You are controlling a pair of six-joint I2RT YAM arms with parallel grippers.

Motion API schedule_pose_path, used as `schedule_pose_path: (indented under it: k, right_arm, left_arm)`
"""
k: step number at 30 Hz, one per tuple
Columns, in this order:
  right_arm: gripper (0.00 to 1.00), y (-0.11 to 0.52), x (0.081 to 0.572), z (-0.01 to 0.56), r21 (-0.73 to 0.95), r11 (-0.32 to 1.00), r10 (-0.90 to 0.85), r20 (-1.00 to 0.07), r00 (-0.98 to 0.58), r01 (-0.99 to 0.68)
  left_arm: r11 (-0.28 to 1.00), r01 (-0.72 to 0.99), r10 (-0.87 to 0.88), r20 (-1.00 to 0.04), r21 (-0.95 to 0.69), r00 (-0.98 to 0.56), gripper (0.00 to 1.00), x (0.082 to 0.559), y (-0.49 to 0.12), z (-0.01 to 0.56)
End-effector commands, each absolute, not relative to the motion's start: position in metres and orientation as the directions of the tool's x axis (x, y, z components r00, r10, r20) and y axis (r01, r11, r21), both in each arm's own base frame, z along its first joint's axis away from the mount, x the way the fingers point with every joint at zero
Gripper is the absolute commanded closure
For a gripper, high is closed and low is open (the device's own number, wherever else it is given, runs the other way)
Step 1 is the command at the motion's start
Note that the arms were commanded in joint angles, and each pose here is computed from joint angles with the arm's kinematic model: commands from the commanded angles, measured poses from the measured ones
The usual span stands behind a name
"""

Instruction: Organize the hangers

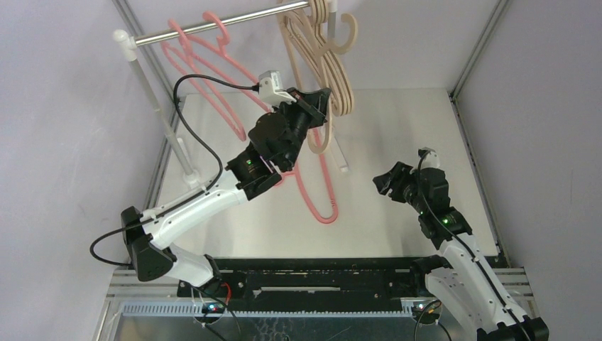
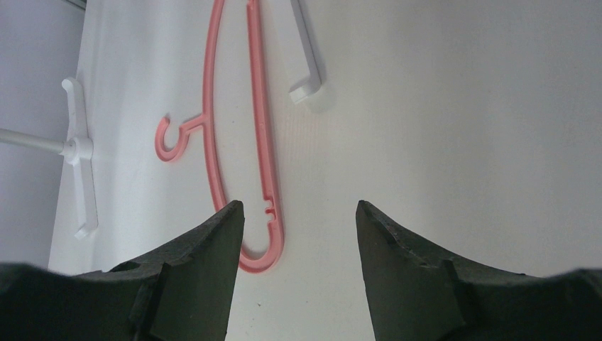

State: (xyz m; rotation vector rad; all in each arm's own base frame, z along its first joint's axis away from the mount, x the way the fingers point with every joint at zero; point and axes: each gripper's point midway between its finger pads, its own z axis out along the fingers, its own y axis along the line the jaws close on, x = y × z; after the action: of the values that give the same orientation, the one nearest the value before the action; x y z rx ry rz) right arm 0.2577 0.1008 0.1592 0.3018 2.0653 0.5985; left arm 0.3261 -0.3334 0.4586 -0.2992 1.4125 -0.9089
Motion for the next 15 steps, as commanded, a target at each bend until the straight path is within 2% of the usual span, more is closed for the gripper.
schedule_pose_path:
  k: [1, 12, 15]
  right_arm:
    - [0.33, 0.102, 0.258, 0.172, 0.516, 0.854, 0.418, -0.750, -0.512, -0.059]
    - [0.33, 0.103, 0.256, 0.174, 0.523, 0.850, 0.422, -0.748, -0.513, -0.064]
    - [0.33, 0.102, 0.255, 0.174, 0.521, 0.852, 0.421, -0.750, -0.510, -0.062]
  left_arm:
    - [0.606, 0.342, -0.753, -0.657, -0.718, -0.047, 1.00, 0.324, -0.313, 0.473]
    - [0.609, 0.268, -0.777, -0.629, -0.747, 0.014, 1.00, 0.332, -0.276, 0.464]
    - [0.578, 0.262, -0.804, -0.595, -0.773, 0.019, 1.00, 0.338, -0.270, 0.469]
